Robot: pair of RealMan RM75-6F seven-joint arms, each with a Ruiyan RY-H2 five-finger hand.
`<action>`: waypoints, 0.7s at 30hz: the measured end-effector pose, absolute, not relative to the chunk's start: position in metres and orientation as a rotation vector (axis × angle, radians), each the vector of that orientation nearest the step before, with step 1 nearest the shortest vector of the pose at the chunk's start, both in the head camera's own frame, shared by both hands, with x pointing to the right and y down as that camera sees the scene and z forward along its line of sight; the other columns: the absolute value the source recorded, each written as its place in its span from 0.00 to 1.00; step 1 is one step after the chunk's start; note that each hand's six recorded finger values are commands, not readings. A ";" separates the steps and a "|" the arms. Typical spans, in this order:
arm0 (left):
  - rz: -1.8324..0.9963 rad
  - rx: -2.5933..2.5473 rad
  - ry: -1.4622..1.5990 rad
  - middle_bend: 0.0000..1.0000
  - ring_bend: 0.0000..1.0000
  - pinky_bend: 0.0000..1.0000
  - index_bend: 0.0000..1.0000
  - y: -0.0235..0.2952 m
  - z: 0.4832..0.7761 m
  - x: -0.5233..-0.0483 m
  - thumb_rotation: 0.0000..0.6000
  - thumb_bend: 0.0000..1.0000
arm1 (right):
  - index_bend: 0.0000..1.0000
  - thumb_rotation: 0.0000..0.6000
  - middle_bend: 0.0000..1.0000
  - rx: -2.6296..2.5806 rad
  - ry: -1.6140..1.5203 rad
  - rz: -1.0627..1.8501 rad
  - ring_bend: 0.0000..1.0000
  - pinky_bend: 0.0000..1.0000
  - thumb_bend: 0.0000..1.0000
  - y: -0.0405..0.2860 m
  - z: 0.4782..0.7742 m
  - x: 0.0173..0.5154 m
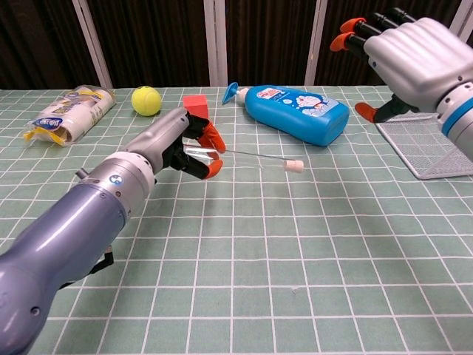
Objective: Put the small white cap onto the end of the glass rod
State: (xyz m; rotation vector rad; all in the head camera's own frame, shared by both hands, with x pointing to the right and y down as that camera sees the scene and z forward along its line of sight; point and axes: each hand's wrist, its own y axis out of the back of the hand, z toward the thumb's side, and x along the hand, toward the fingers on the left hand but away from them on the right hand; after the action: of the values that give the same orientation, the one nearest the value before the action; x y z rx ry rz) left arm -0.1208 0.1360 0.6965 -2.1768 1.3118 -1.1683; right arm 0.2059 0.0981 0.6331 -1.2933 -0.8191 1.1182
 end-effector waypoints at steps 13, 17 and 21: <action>-1.180 -2.165 1.173 0.43 0.05 0.00 0.49 0.144 0.706 -0.127 1.00 0.63 | 0.17 1.00 0.08 -1.288 -0.846 1.143 0.03 0.04 0.39 0.096 0.626 0.221; -1.205 -2.133 1.145 0.40 0.05 0.00 0.47 0.143 0.709 -0.135 1.00 0.59 | 0.17 1.00 0.08 -1.291 -0.855 1.156 0.03 0.04 0.39 0.096 0.625 0.226; -1.235 -2.104 1.122 0.35 0.04 0.00 0.45 0.142 0.711 -0.144 1.00 0.50 | 0.17 1.00 0.08 -1.295 -0.858 1.161 0.03 0.04 0.39 0.097 0.624 0.228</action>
State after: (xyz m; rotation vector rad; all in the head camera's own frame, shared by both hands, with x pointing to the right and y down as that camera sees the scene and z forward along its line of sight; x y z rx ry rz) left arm -0.1441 0.1416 0.7107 -2.1037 1.1216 -1.2350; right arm 0.2275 0.0970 0.6240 -1.2950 -0.8575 1.1605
